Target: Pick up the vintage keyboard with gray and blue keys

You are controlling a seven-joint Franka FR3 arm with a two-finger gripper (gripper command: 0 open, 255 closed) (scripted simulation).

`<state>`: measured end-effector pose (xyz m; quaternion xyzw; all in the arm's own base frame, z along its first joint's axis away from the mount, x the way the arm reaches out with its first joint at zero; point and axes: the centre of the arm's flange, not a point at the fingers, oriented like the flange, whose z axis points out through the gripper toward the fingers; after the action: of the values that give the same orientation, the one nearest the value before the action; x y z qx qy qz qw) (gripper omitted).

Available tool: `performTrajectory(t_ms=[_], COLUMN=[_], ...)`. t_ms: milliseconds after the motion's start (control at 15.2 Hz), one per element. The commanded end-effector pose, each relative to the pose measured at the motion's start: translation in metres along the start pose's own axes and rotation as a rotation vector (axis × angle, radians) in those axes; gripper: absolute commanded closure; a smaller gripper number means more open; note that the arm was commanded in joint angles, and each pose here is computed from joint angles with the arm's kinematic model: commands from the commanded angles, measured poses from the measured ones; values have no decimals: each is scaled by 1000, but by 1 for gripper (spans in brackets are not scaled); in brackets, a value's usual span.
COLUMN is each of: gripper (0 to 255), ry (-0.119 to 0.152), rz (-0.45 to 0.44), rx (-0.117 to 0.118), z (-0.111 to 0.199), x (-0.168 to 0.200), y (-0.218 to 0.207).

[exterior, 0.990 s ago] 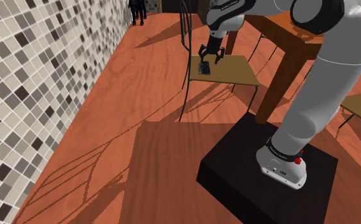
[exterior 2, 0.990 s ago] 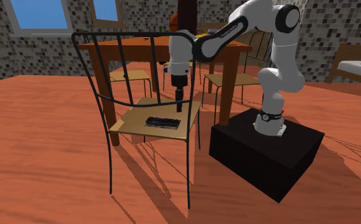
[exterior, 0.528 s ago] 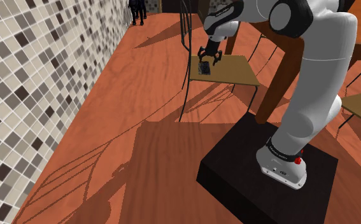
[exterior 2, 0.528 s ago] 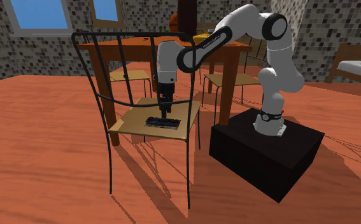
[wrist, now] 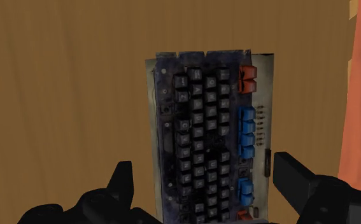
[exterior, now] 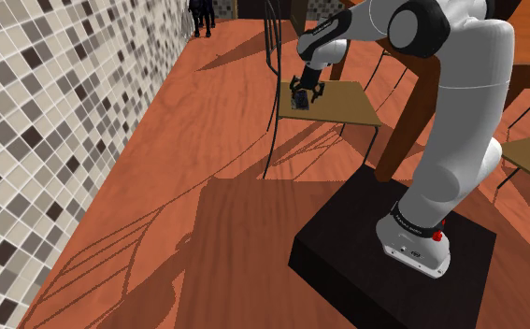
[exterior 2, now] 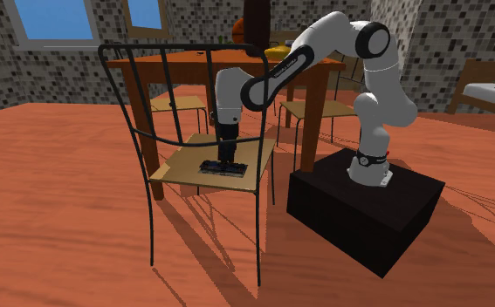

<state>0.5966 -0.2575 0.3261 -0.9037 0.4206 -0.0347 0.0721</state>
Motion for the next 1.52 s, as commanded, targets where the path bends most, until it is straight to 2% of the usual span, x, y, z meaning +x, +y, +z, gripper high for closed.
performTrajectory(t_ms=[0,594,1452], gripper=[255,255,255], ry=[0,0,0], rz=[0,0,0], rx=[0,0,0], z=[1,1,-67], x=[0,0,0], y=[0,0,-11])
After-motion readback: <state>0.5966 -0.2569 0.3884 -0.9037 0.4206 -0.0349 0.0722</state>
